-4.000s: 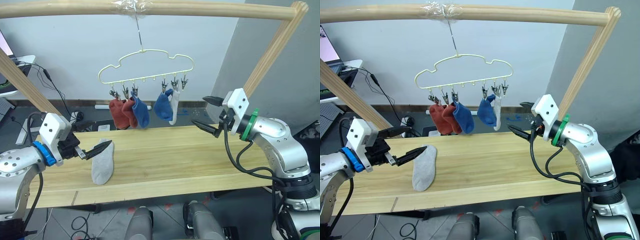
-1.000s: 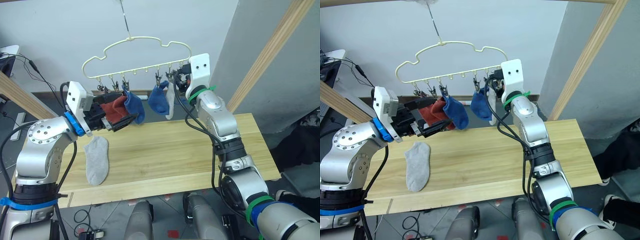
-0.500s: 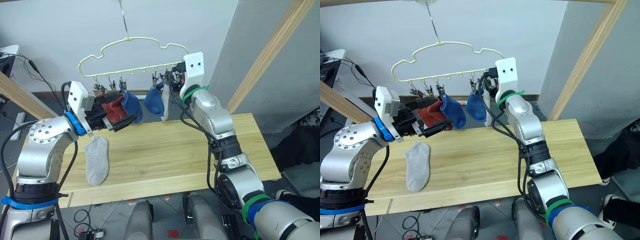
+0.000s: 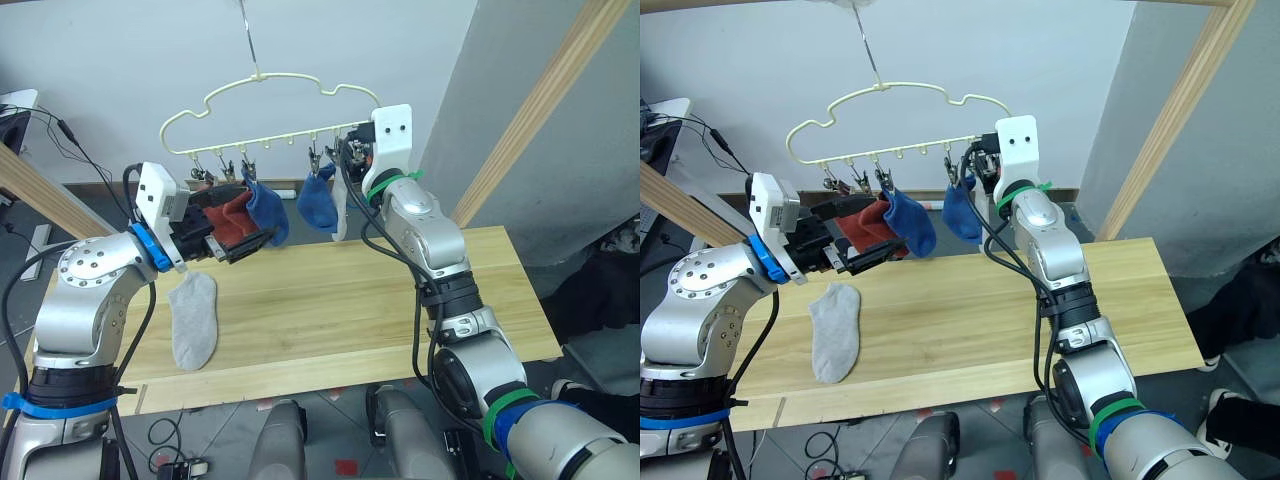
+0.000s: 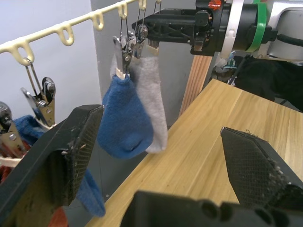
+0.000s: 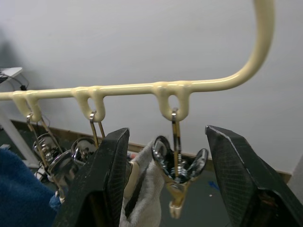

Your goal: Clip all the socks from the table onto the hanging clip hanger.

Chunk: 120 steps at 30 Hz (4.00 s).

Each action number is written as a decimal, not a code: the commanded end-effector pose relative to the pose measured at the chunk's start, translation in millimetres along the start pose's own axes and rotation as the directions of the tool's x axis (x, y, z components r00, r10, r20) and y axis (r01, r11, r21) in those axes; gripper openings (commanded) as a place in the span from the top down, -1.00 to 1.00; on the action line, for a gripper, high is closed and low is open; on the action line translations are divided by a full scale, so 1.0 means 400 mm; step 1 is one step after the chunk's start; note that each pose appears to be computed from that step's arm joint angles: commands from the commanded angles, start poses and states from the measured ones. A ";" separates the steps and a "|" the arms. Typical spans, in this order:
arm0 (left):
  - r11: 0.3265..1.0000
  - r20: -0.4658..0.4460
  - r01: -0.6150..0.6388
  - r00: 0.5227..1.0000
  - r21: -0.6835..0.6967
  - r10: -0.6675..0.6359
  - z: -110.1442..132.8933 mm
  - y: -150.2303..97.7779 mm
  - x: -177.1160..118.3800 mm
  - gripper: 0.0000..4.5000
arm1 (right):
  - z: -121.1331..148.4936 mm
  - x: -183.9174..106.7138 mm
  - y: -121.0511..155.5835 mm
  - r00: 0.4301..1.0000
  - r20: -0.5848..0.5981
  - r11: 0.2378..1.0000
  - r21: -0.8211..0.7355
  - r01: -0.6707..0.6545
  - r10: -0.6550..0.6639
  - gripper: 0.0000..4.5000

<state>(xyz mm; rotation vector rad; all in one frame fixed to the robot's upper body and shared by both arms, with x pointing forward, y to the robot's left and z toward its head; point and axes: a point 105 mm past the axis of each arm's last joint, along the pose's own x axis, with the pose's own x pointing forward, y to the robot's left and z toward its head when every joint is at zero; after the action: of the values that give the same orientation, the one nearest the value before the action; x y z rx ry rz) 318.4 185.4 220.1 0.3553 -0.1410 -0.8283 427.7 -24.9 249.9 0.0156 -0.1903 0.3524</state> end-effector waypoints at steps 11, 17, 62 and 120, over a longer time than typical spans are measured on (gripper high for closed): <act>0.999 0.036 0.007 0.999 0.031 -0.008 0.025 0.001 0.004 -1.00 | 0.028 -0.013 -0.015 0.998 0.040 0.999 0.024 0.041 -0.042 -0.19; 0.999 0.036 0.012 0.999 0.034 -0.014 0.025 0.001 0.007 -1.00 | 0.030 -0.014 -0.006 0.999 0.037 0.999 0.042 0.021 -0.022 -0.19; 0.999 0.024 0.016 1.000 0.031 -0.016 0.012 -0.004 0.004 -1.00 | 0.046 0.003 0.036 0.998 0.041 0.997 0.065 -0.040 0.037 0.05; 0.717 -0.577 -0.663 0.679 -0.215 0.455 -0.537 0.090 -0.247 -0.82 | 0.070 0.006 0.046 0.995 0.067 0.995 0.058 -0.078 0.074 1.00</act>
<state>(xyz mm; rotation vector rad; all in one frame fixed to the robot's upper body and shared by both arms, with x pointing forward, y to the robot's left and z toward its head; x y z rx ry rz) 335.0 328.4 37.3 0.0633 0.3811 -0.1195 424.4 -9.2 259.5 0.0707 -0.1866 0.4209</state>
